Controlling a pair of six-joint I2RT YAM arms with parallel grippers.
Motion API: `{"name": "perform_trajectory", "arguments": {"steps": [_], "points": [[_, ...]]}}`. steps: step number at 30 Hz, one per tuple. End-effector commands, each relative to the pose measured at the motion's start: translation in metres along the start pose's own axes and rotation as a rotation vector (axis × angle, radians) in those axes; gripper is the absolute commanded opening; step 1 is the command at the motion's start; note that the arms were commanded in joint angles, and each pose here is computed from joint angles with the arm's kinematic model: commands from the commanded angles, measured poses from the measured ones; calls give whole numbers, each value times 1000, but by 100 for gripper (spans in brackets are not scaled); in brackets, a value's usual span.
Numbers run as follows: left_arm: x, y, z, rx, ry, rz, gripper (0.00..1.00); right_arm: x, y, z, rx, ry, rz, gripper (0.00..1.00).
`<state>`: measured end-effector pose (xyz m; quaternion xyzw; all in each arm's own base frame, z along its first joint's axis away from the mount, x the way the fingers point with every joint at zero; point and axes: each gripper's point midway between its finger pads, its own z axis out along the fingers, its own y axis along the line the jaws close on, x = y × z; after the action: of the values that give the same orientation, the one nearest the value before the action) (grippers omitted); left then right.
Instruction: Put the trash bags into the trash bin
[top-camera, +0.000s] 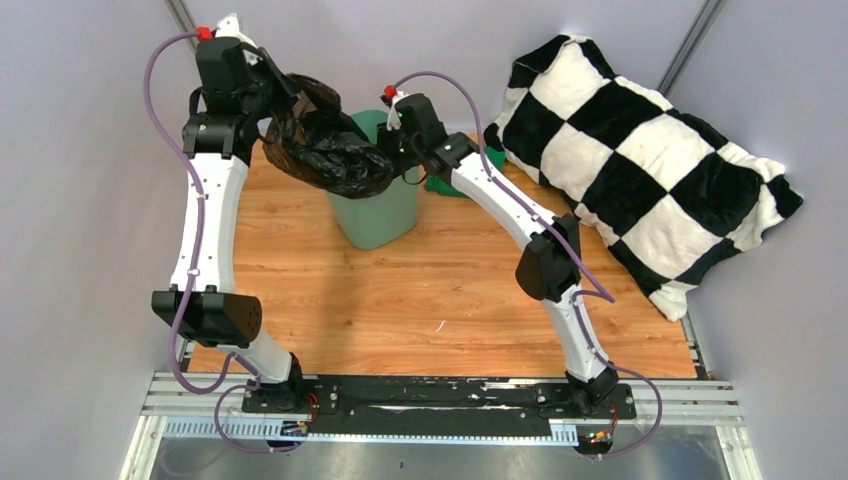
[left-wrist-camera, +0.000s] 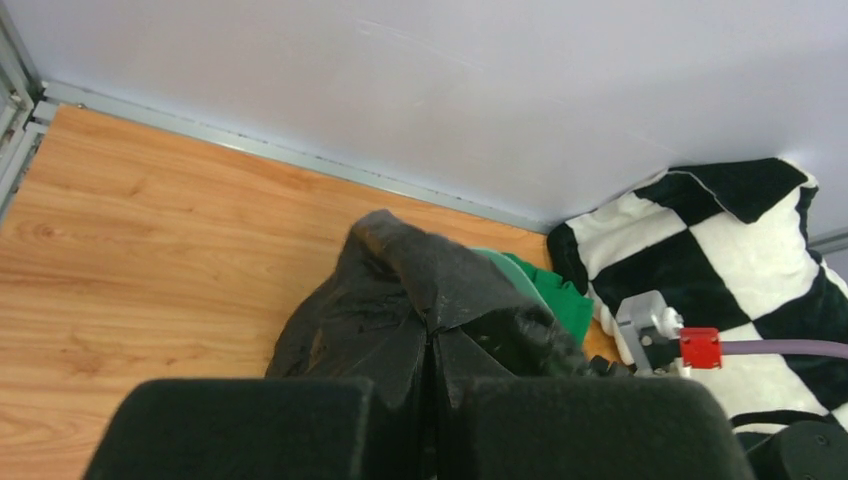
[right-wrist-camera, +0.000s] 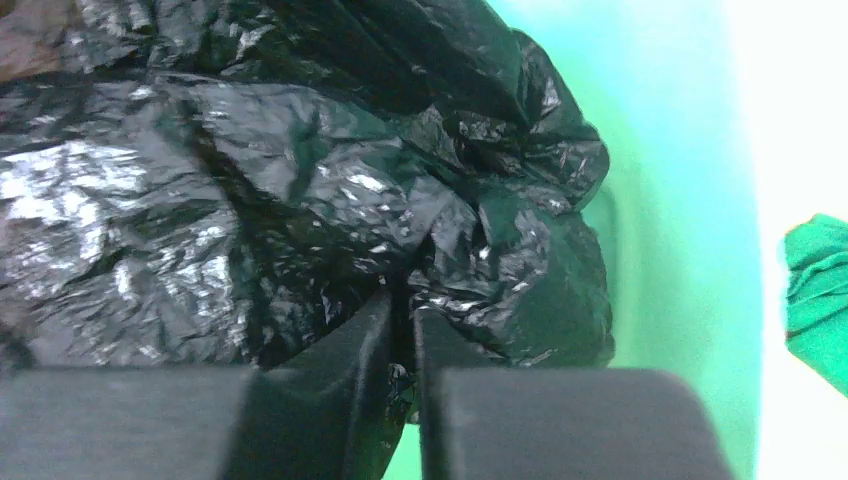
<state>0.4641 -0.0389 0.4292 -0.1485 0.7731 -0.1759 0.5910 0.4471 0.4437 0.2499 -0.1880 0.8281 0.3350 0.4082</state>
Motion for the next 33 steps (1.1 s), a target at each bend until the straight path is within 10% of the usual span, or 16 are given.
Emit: {"name": "perform_trajectory", "arguments": {"steps": [1, 13, 33], "points": [[-6, -1, -8, 16, -31, 9, 0, -25, 18, -31, -22, -43, -34, 25], [18, 8, 22, 19, 9, -27, 0, -75, 51, -91, -72, -169, -58, 63], [85, 22, 58, 5, 125, -31, 0, -22, -44, -93, 203, 56, -213, 79]]}}
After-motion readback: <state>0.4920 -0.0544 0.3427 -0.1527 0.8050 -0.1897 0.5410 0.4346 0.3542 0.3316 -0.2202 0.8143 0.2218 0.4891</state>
